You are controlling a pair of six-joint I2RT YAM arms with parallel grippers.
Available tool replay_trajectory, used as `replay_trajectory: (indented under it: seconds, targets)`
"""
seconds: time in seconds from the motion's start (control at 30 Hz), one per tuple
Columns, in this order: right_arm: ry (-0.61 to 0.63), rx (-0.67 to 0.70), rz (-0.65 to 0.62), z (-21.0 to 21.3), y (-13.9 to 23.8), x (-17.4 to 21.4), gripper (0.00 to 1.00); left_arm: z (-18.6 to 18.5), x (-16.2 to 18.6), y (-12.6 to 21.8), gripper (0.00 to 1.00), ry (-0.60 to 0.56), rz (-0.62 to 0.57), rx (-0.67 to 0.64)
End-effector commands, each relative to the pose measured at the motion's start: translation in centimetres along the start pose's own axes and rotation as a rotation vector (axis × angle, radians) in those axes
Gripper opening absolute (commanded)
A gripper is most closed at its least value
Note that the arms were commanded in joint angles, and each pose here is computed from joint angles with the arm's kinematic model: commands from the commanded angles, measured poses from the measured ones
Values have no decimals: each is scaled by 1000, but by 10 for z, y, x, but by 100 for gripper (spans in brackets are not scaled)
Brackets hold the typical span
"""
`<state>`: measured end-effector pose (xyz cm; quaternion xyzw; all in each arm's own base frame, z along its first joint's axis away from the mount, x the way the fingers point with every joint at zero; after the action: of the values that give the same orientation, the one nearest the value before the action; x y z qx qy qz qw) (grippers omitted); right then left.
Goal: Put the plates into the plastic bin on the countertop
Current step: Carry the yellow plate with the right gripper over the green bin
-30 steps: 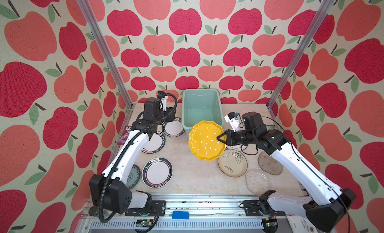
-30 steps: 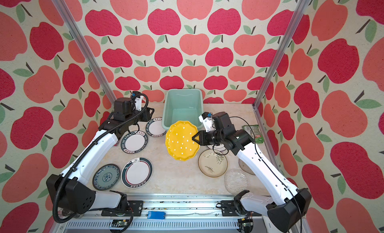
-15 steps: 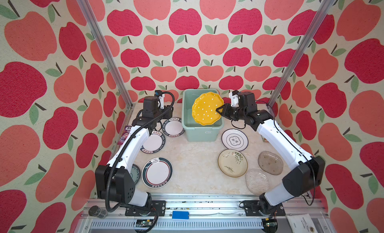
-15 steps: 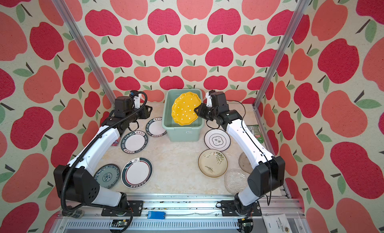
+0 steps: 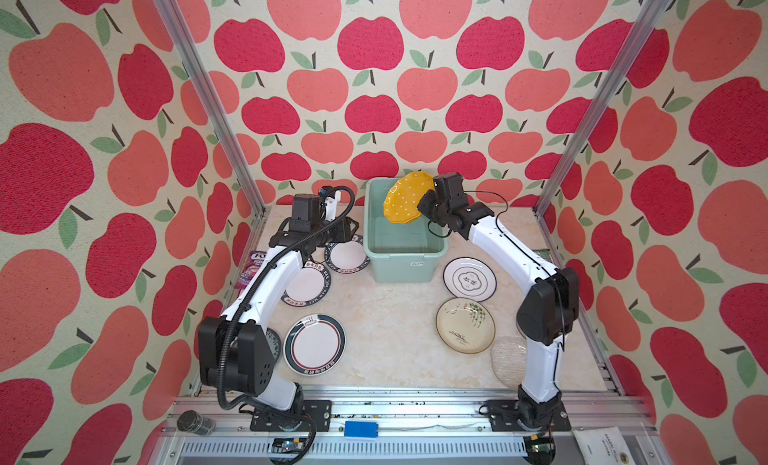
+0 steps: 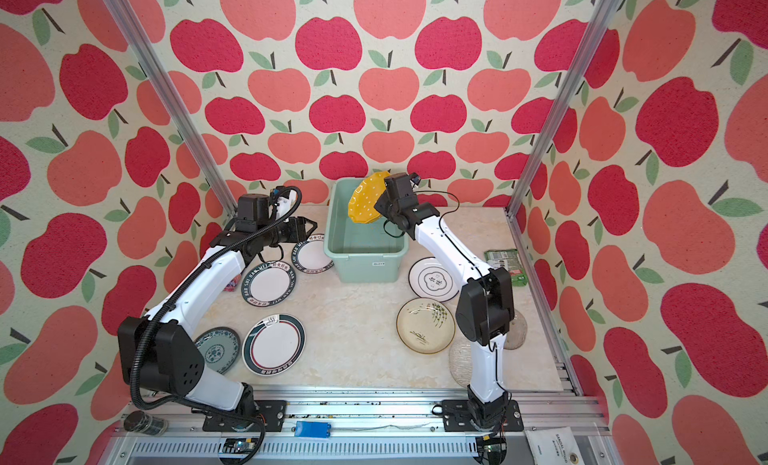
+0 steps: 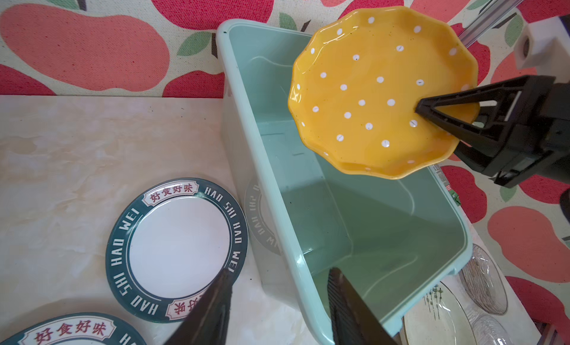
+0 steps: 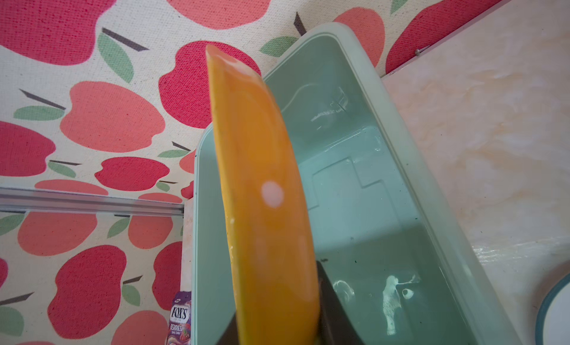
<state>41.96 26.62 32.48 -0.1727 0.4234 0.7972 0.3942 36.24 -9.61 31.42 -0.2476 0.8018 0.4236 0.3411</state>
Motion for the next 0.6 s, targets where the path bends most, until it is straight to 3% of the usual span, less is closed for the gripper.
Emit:
replay_trajectory:
  seconds: [0.0,0.37,0.57]
  targets:
    - [-93,-8,-162,25,18,-29,0,-6,7,11,53,8,9,21]
    - [-101,85,-130,48,-19,-6,0,-2,25,44,57,0,-47,-43]
    - [-133,125,-118,45,-41,12,0,-5,29,58,68,-44,-73,-37]
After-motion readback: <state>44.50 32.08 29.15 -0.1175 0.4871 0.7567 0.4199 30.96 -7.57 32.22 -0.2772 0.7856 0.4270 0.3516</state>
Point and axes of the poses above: each gripper's point midway between its finger pads, its own y axis back along the fingers, its own z axis along the line the jaws close on, x = y × z, the point moved 10 cm from there along y, back along the fingers, and after that the axes turned 4 degrees about y, right-handed, at the moved point
